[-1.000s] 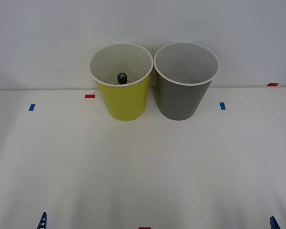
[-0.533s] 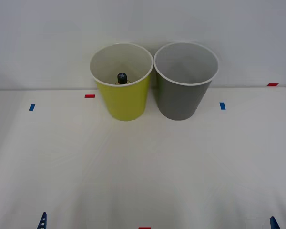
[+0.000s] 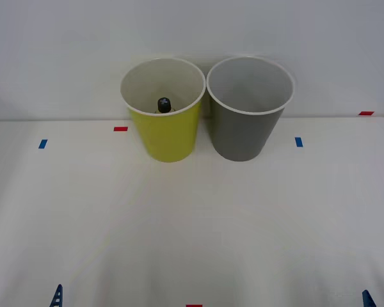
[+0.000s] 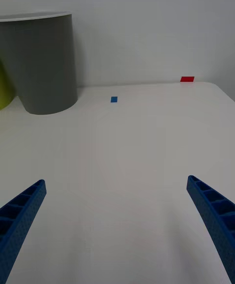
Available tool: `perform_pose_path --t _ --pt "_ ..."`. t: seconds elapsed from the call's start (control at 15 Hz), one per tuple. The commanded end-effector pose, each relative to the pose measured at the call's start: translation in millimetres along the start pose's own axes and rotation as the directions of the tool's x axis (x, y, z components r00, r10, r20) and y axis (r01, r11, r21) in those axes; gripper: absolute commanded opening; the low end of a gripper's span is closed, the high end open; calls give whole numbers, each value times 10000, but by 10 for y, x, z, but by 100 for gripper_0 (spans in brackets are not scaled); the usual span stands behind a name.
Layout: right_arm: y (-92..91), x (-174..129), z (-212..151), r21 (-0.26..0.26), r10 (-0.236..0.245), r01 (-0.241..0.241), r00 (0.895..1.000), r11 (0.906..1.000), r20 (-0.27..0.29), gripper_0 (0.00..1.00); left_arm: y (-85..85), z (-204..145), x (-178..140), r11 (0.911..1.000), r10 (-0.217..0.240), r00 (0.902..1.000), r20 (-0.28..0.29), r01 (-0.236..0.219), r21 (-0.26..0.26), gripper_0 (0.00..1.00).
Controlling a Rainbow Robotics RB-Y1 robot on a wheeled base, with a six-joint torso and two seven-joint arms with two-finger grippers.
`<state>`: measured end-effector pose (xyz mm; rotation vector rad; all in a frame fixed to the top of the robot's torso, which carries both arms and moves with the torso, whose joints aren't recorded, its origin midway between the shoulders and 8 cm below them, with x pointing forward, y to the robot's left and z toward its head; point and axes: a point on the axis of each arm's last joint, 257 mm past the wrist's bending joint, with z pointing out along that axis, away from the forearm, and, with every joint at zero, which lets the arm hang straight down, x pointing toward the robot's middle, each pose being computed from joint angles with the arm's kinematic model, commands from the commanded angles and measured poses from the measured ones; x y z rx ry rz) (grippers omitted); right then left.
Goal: Put cans in the gray bin and PET bottles in the light green bin.
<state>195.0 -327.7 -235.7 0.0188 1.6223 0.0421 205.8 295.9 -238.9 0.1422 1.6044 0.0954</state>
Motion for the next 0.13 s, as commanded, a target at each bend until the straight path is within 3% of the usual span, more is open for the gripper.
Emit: perform_pose_path --t 0.07,0.13 --pt "0 0 0 0 0 0 10000 10000 0 100 0 0 0 10000 0 10000 0 0 0 100" --pt "0 0 0 0 0 0 10000 10000 0 100 0 0 0 10000 0 10000 0 0 0 100"
